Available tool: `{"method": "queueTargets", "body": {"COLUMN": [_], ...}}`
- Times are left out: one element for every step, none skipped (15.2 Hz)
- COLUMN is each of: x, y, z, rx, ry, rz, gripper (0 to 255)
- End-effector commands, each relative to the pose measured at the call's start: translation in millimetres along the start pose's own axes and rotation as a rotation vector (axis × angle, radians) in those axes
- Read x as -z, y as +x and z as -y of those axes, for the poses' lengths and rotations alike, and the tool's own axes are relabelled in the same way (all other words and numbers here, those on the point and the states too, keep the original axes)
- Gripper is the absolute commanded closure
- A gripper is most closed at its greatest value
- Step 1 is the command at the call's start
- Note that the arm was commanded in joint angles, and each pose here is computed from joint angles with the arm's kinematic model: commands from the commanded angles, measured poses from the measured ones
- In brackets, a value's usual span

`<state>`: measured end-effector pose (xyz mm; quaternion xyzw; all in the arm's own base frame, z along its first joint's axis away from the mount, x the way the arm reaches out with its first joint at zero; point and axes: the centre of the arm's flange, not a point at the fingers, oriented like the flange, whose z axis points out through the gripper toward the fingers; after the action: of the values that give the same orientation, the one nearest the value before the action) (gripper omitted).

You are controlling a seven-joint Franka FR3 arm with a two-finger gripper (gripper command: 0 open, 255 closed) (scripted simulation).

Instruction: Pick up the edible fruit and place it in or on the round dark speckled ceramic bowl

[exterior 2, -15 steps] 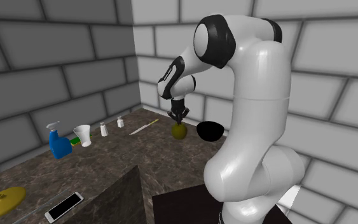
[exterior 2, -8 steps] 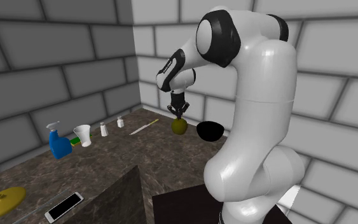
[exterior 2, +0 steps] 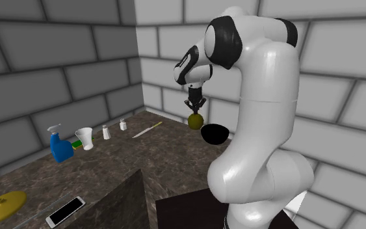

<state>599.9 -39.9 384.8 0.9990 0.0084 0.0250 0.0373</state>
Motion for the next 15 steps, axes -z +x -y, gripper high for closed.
{"method": "queueTargets", "body": {"x": [6,8,10,12,14,16,18,20,22,24,26,28,30,32,33], "y": [11,15,20,25,29,34,38,43,48,52,57,61,66,71,74], "z": [-21,-33,-45,-57,-69,-82,-94,-106,-118,-130,-143,-155,-167,-179,-187], "rx": [0.002,0.002,0.002,0.002,0.002,0.002,0.002,0.002,0.002,0.002,0.002,0.002,0.002,0.002,0.002], "ry": [0.000,0.000,0.000,0.000,0.000,0.000,0.000,0.000,0.000,0.000,0.000,0.000,0.000,0.000,0.000], "rz": [0.000,0.000,0.000,0.000,0.000,0.000,0.000,0.000,0.000,0.000,0.000,0.000,0.000,0.000,0.000], "gripper": [255,255,255,255,255,255,255,255,255,255,255,255,255,255,255]}}
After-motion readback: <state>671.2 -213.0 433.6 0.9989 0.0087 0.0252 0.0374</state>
